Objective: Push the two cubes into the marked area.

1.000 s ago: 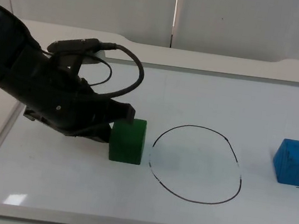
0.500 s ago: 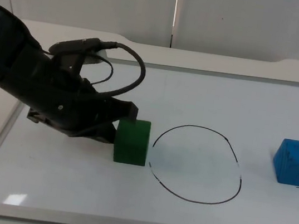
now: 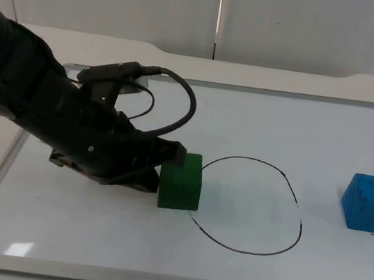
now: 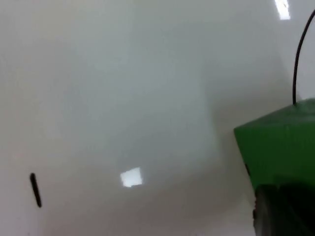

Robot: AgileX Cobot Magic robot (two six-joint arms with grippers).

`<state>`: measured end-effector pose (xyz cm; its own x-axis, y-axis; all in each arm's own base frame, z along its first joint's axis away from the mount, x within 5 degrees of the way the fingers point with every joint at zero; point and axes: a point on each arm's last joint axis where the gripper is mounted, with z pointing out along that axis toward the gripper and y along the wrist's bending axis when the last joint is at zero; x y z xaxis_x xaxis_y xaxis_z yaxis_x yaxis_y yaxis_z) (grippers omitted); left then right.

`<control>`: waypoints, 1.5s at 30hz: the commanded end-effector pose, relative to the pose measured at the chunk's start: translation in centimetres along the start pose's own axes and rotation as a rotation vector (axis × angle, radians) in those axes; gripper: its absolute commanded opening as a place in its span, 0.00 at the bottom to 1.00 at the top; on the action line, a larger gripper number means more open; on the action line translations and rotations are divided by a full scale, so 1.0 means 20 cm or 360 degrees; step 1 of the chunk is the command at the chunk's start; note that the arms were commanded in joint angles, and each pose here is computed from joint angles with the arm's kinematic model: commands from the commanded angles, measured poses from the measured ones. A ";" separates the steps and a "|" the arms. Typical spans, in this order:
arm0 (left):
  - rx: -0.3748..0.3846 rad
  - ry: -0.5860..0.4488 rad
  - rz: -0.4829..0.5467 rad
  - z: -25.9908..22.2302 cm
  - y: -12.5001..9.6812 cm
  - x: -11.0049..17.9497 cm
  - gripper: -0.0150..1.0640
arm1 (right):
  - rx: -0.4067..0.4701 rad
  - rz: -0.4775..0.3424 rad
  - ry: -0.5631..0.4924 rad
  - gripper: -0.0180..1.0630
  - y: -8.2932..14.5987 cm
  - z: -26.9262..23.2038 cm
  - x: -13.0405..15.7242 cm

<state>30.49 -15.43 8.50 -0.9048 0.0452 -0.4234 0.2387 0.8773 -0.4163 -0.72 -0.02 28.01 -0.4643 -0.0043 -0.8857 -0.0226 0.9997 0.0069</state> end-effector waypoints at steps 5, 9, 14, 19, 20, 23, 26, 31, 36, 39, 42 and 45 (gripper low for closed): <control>0.0023 -0.0010 0.0053 0.02 -0.01 0.00 0.05 | 0.0006 0.0010 -0.0017 0.99 0.00 0.00 0.00; 0.0033 -0.0029 0.0072 0.02 -0.03 -0.03 0.05 | 0.0006 0.0010 -0.0017 0.99 0.00 0.00 0.00; 0.0039 -0.0050 0.0082 0.02 -0.04 -0.05 0.05 | 0.0006 0.0010 -0.0017 0.99 0.00 0.00 0.00; 0.0046 -0.0049 0.0082 0.02 -0.04 -0.05 0.05 | 0.0006 0.0010 -0.0017 0.99 0.00 0.00 0.00; 0.0053 -0.0048 0.0083 0.02 -0.05 -0.05 0.05 | 0.0006 0.0010 -0.0017 0.99 0.00 0.00 0.00; 0.0053 -0.0033 0.0112 0.03 -0.08 -0.03 0.05 | 0.0006 0.0010 -0.0017 0.99 0.00 0.00 0.00; 0.0037 -0.0032 0.0138 0.04 -0.10 -0.03 0.04 | 0.0006 0.0010 -0.0017 0.99 0.00 0.00 0.00; -0.0041 -0.0055 0.0170 0.05 -0.11 -0.04 0.02 | 0.0006 0.0010 -0.0017 0.99 0.00 0.00 0.00; -0.0001 -0.0030 0.0179 0.09 -0.12 -0.04 0.02 | 0.0006 0.0010 -0.0017 0.99 0.00 0.00 0.00; 0.0045 -0.0006 0.0173 0.12 -0.13 -0.03 0.02 | 0.0006 0.0010 -0.0017 0.99 0.00 0.00 0.00; 0.0066 0.0002 0.0186 0.12 -0.15 -0.02 0.02 | 0.0006 0.0010 -0.0017 0.99 0.00 0.00 0.00; 0.0073 0.0005 0.0198 0.13 -0.16 -0.02 0.02 | 0.0006 0.0010 -0.0017 0.99 0.00 0.00 0.00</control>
<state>31.03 -18.96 7.82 -0.8702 0.1517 -0.4688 0.3545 0.8536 -0.3817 -0.72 -0.02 28.01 -0.4643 -0.0022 -0.8857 -0.0216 0.9997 0.0089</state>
